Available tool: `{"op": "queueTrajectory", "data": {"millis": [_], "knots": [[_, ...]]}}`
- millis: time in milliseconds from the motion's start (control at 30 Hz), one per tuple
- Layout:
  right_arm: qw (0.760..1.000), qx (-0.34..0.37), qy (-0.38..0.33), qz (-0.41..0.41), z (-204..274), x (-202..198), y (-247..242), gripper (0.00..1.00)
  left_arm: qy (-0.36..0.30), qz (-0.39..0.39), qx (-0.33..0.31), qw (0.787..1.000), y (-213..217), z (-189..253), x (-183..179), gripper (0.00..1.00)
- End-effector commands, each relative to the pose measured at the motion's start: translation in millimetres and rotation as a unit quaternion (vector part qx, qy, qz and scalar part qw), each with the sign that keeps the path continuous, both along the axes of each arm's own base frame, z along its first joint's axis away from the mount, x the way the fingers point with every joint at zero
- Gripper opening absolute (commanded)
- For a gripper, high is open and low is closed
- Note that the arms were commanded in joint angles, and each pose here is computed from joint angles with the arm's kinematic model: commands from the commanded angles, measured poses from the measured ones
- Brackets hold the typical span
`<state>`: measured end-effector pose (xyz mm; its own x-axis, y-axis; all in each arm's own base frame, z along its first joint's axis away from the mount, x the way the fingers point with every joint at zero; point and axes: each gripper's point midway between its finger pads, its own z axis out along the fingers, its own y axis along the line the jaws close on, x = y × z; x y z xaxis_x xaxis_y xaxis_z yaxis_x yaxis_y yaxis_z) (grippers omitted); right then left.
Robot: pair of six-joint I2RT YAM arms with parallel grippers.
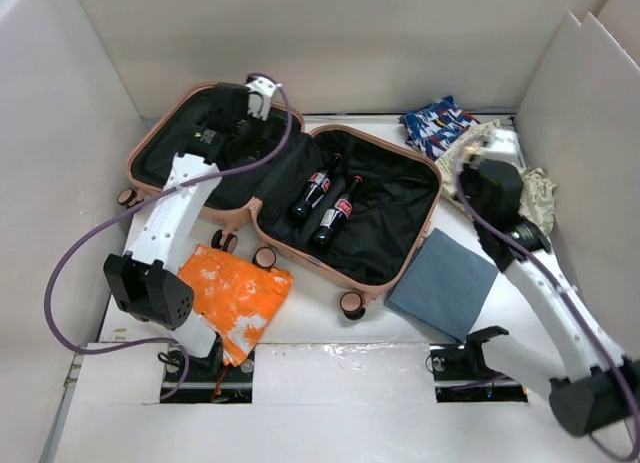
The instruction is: Pack the luggage
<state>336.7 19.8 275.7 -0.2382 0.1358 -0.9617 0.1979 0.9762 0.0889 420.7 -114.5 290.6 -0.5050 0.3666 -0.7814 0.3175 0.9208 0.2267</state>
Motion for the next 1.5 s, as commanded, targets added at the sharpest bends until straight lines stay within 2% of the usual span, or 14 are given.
{"op": "queueTrajectory", "data": {"millis": [0,200,233,300,333,400,433,500,567,1000,1100,1267,1367,1467], "knots": [[0.958,-0.171,-0.075,0.217,58.4,46.9,95.4,0.0,-0.018,0.036,-0.032,0.999,34.7,21.8,-10.1,0.99],[0.846,-0.245,-0.057,0.471,28.0,59.3,238.1,0.0,-0.014,0.066,0.004,0.998,62.2,3.1,-30.3,0.99],[0.842,-0.233,-0.056,0.484,26.9,73.4,254.9,0.0,-0.021,0.079,0.002,0.997,73.0,6.0,-32.0,0.99],[0.869,-0.171,-0.048,0.462,31.7,93.3,264.8,0.0,-0.014,0.098,-0.004,0.995,87.0,0.2,-34.0,0.99],[0.892,-0.054,-0.019,0.449,26.0,100.6,280.9,0.0,-0.007,0.107,-0.011,0.994,93.6,-4.6,-34.3,0.99],[0.915,0.066,0.007,0.398,24.6,104.7,287.0,0.0,0.008,0.131,-0.032,0.991,112.1,-9.9,-37.7,0.99],[0.92,0.183,0.044,0.344,2.8,100.0,294.9,0.0,0.008,0.135,-0.035,0.99,116.3,-10.0,-37.7,0.99],[0.929,0.267,0.047,0.253,-13.8,101.0,293.3,0.0,0.024,0.151,-0.036,0.988,125.4,-21.0,-41.8,0.99],[0.914,0.342,0.056,0.209,-22.4,95.6,308.8,0.0,0.029,0.155,-0.032,0.987,127.4,-26.5,-46.0,0.99],[0.914,0.366,0.176,0.02,-132.9,122.2,290.6,0.0,0.112,0.215,0.017,0.97,172.1,-96.0,-92.1,0.99],[0.923,0.344,0.168,0.022,-135.5,133.6,287.3,0.15,0.136,0.209,0.023,0.968,173.4,-114.6,-105.4,0.99],[0.922,0.33,0.199,0.036,-155.0,133.3,285.2,0.51,0.157,0.223,0.049,0.961,181.8,-137.8,-119.6,0.99],[0.926,0.324,0.188,0.043,-150.5,135.0,283.9,0.63,0.179,0.249,0.035,0.951,201.1,-154.2,-133.0,0.94],[0.941,0.289,0.16,0.069,-128.6,141.8,280.7,0.68,0.2,0.29,0.009,0.936,236.6,-166.8,-151.6,0.82]]}}
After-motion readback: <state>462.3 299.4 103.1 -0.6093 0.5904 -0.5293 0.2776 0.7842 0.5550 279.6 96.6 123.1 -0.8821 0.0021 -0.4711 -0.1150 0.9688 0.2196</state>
